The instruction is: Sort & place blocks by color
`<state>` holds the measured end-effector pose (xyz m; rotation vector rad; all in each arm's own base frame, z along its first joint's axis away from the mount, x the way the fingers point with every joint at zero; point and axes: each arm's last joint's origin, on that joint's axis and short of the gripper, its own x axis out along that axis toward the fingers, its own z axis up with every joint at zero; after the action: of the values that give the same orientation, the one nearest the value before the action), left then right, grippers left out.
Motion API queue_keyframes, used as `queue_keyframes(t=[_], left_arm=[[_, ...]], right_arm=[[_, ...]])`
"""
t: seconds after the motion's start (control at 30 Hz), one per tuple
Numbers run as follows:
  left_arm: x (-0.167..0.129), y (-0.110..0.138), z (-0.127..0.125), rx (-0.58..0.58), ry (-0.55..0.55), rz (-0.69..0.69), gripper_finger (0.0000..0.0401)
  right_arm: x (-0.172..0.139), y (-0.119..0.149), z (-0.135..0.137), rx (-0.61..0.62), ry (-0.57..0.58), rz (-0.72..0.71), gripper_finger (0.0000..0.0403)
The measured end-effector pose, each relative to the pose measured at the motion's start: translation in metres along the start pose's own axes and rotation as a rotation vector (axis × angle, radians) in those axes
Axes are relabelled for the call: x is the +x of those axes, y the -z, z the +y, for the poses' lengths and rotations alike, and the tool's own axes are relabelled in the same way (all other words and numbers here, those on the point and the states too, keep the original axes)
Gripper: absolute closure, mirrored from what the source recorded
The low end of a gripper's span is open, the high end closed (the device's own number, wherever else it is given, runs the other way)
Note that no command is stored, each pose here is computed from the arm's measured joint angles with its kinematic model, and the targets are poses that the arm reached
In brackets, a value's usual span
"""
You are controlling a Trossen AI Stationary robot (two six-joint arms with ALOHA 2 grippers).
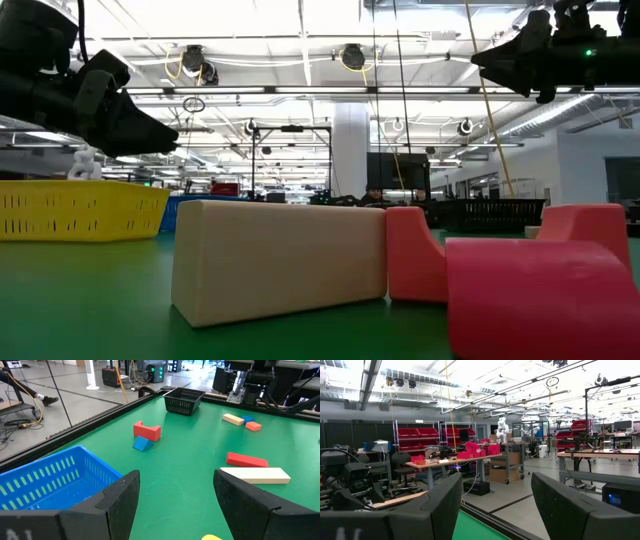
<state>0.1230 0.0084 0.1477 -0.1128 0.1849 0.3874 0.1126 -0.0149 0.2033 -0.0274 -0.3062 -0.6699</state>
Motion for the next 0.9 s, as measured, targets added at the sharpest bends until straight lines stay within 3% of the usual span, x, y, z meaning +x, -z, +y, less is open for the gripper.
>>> queue_keyframes(t=[0.9], left_arm=[[0.0000,0.0000,0.0000,0.000,0.000,0.000,0.0148]], right_arm=[[0.0000,-0.0009,-0.0002,0.006,0.001,-0.008,0.0172]])
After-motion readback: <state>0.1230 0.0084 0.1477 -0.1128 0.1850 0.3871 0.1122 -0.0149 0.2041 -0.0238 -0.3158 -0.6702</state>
